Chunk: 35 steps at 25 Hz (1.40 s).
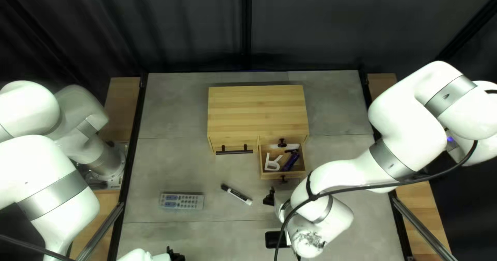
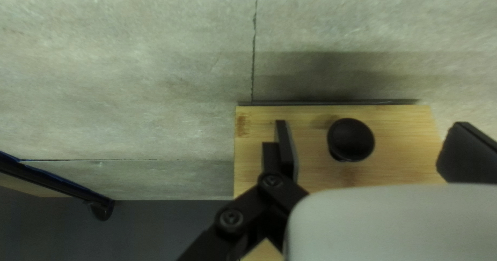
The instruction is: Open drawers and place objects into drawer and close
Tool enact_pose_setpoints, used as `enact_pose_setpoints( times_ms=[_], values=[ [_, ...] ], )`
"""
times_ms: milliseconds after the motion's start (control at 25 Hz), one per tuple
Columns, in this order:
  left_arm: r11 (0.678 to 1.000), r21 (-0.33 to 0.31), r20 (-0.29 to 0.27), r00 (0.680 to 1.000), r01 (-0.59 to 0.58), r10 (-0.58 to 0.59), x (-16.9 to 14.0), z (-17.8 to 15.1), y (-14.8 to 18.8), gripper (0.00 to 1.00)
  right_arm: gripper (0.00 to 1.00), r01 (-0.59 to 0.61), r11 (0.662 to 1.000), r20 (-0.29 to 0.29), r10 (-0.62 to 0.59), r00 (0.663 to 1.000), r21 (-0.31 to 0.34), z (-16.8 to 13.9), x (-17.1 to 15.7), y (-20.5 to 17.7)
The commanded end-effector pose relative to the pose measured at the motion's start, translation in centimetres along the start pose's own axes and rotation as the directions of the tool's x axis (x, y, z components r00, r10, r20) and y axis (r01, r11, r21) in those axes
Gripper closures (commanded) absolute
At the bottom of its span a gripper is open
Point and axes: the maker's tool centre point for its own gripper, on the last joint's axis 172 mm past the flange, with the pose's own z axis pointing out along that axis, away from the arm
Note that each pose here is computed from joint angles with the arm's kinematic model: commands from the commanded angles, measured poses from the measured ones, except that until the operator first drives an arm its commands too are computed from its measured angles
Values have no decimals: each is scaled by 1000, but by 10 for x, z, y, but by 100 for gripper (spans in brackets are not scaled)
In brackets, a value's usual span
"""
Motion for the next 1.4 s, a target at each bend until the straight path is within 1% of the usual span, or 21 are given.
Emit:
enact_pose_setpoints(
  times_ms=[40,320,960,1400],
  values=[
    [1000,0,0,1000,0,0,0,0,0,0,0,9,1000,6,-9,1000,0,3,-5,0],
    [1000,0,0,1000,0,0,0,0,0,0,0,10,1000,9,-10,1000,0,6,-10,1],
    [1000,0,0,1000,0,0,0,0,0,0,0,-1,1000,-8,1,1000,1,12,-10,5],
    [1000,0,0,1000,0,0,0,0,0,0,0,-5,1000,-2,5,1000,0,17,-18,4]
  ],
)
